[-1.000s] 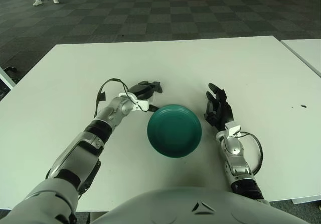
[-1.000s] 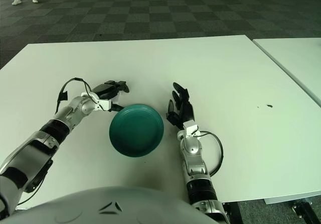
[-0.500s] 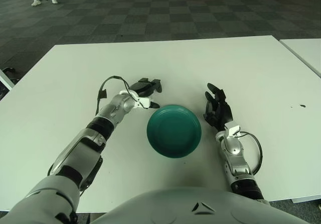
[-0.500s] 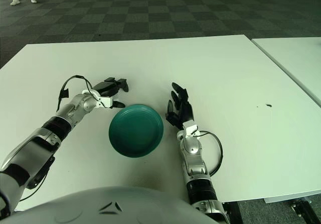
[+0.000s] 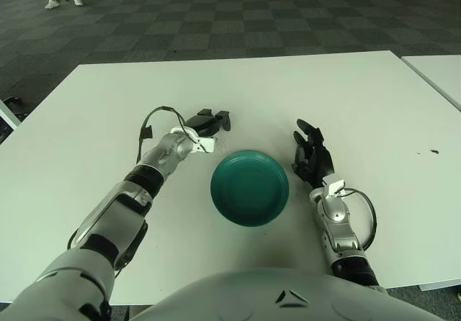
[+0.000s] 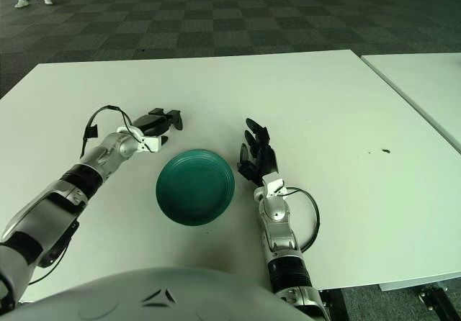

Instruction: Put the charger into the plate.

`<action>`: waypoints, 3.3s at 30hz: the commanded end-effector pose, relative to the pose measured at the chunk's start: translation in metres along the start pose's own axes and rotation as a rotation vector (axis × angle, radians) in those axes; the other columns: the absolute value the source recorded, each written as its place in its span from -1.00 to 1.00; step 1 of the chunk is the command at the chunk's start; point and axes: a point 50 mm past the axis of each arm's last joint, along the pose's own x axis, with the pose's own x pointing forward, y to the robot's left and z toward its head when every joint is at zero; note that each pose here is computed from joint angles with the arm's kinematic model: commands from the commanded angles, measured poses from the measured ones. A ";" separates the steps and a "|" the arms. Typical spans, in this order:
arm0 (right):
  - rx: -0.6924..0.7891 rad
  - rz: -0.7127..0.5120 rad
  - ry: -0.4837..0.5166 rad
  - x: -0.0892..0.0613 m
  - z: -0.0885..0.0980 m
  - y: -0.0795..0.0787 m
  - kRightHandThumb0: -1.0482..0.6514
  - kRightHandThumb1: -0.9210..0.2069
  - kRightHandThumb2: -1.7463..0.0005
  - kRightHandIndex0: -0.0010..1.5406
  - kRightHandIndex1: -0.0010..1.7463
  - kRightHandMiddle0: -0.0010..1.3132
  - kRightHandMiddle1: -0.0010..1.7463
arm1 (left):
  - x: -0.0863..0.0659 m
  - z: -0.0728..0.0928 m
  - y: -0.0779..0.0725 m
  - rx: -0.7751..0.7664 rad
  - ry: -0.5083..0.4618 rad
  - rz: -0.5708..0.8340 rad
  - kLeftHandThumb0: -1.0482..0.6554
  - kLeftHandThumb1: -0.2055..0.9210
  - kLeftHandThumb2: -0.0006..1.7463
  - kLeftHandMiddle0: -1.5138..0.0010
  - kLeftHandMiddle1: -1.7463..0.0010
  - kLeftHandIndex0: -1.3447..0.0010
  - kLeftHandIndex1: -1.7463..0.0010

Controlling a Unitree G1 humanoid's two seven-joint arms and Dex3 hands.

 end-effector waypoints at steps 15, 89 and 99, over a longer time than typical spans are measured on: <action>0.005 -0.009 0.329 -0.040 -0.059 -0.004 -0.58 -1.00 0.01 -0.60 -0.99 -1.00 -0.30 | -0.018 -0.027 -0.044 0.061 0.102 -0.150 0.28 0.15 0.30 0.20 -0.86 0.63 -1.00; 0.029 -0.014 0.342 -0.035 -0.065 0.004 -0.58 -1.00 0.00 -0.61 -1.00 -1.00 -0.27 | -0.044 -0.010 0.044 0.057 -0.103 0.086 0.23 -0.28 0.67 0.18 -1.00 0.20 -1.00; 0.027 -0.013 0.337 -0.036 -0.065 0.005 -0.58 -1.00 0.00 -0.59 -0.99 -1.00 -0.26 | -0.050 -0.002 0.054 0.051 -0.118 0.110 0.23 -0.36 0.71 0.15 -1.00 0.12 -0.96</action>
